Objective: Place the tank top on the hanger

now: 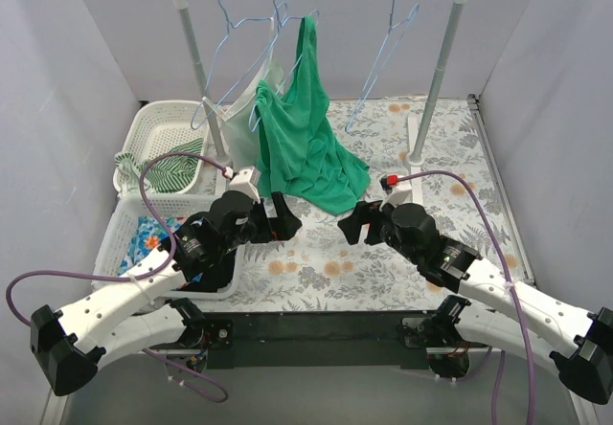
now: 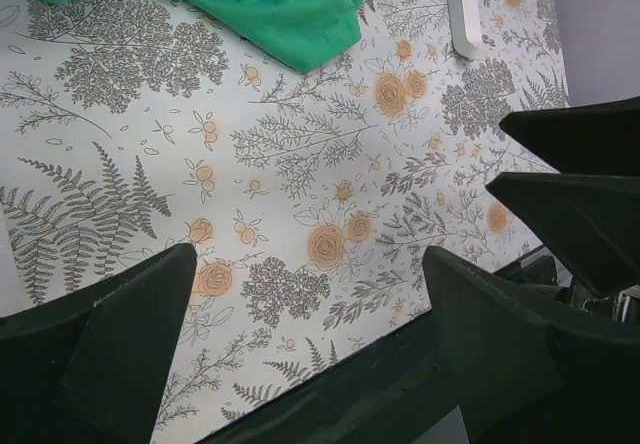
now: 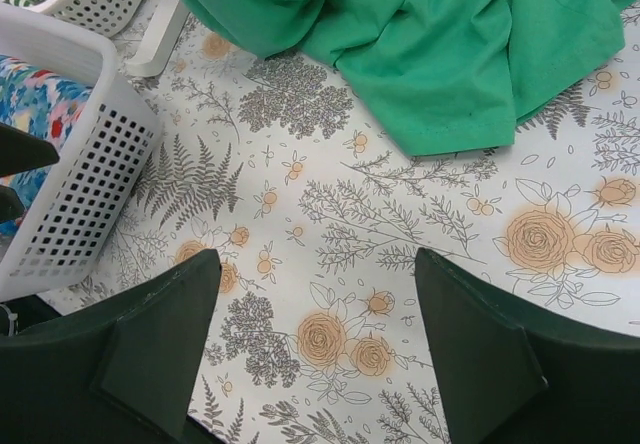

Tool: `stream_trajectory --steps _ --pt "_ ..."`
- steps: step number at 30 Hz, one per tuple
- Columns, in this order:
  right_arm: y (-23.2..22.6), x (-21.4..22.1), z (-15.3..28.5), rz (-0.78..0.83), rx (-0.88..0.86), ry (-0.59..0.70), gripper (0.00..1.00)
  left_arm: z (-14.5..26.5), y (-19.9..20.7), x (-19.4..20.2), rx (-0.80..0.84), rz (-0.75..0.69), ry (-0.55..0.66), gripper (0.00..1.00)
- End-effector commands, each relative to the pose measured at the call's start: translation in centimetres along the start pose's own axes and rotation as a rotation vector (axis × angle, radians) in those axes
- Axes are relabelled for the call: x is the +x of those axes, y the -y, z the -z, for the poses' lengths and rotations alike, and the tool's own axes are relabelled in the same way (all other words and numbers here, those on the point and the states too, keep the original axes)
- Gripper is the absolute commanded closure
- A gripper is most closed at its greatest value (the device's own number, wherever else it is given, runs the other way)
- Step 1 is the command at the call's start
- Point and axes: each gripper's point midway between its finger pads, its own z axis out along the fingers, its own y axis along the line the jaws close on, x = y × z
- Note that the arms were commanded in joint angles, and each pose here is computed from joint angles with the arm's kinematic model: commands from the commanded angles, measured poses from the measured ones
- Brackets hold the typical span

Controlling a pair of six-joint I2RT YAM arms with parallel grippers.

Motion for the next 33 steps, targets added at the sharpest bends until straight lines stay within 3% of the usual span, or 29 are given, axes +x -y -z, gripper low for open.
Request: stream_trajectory --steps 1,6,16,20,22,30,33 --pt "-0.6 -3.3 0.7 -0.026 -0.017 0.141 0.14 0.7 -0.6 -1.1 -0.038 0.009 0.052 0.02" --pt "-0.7 -3.5 1.1 -0.001 -0.030 0.149 0.14 1.0 -1.3 -2.0 -0.108 0.017 0.072 0.02" --pt "-1.0 -2.3 0.8 0.018 -0.058 0.106 0.13 4.3 -5.5 -7.0 -0.429 0.120 0.269 0.02" --pt "-1.3 -2.2 0.8 0.037 -0.073 0.098 0.13 5.3 -9.8 -8.3 -0.624 0.173 0.283 0.02" --pt "-1.4 -2.1 0.8 0.038 -0.081 0.093 0.13 5.1 -10.9 -8.9 -0.627 0.202 0.269 0.02" --pt "-1.6 -0.7 0.4 0.024 -0.105 0.045 0.14 6.8 -18.7 -17.8 -0.792 0.286 0.462 0.02" --pt "-1.8 -0.3 0.2 0.019 -0.112 0.028 0.13 7.0 -22.5 -20.2 -0.828 0.392 0.529 0.04"
